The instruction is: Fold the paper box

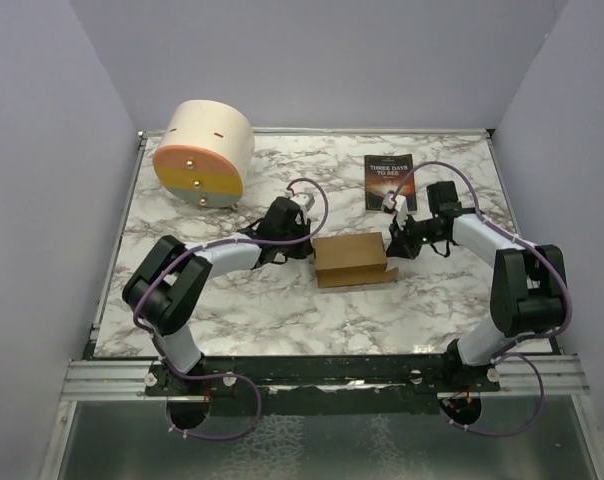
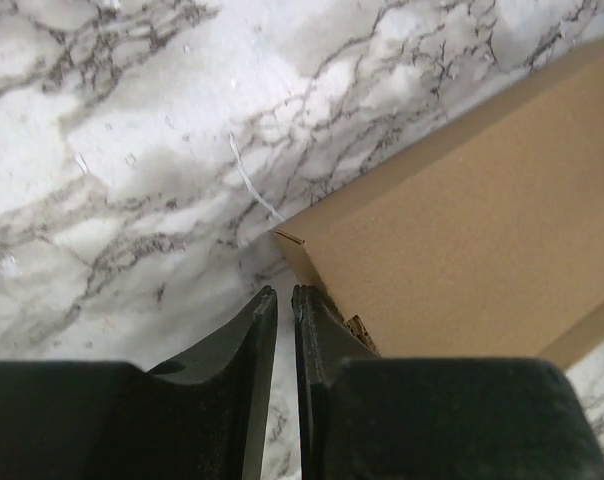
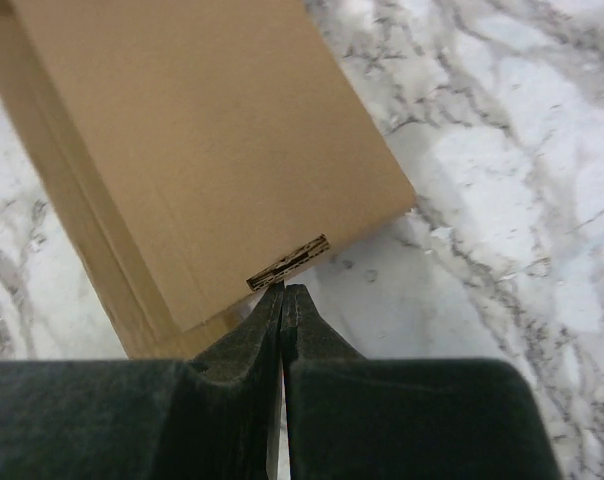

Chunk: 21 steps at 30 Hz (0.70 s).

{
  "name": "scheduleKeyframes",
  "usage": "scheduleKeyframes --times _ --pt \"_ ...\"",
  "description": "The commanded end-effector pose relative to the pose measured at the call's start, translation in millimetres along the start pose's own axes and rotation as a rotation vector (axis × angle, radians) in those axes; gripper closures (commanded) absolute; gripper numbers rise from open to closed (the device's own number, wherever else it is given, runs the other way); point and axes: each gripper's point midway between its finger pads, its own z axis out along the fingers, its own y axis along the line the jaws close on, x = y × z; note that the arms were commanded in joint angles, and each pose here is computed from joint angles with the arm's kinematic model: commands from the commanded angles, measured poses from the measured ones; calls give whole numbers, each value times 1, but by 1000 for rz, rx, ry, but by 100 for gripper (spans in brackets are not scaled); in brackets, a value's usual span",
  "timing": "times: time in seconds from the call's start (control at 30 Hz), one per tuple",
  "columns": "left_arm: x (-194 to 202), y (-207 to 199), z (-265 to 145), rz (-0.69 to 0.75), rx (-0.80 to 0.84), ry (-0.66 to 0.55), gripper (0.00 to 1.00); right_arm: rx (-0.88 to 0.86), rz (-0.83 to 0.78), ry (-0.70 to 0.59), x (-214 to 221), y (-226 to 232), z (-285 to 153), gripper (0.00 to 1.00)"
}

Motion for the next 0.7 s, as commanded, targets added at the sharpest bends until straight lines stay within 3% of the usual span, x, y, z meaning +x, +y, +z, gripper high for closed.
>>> scheduleKeyframes --times 0.0,0.27,0.47,0.57,0.67 --pt "-27 -10 10 92 35 -33 81 -131 -55 -54 -4 39 -5 98" --pt "-53 10 4 182 -44 -36 71 -184 -69 -32 15 59 -6 93" --pt "-77 36 -45 265 -202 -87 59 -157 -83 -41 8 58 -14 89" --pt "-87 23 -67 339 -155 -141 52 -170 -89 -62 2 61 -18 88" --pt "-94 -11 -87 468 10 -242 41 -186 -100 -89 -5 65 -24 87"
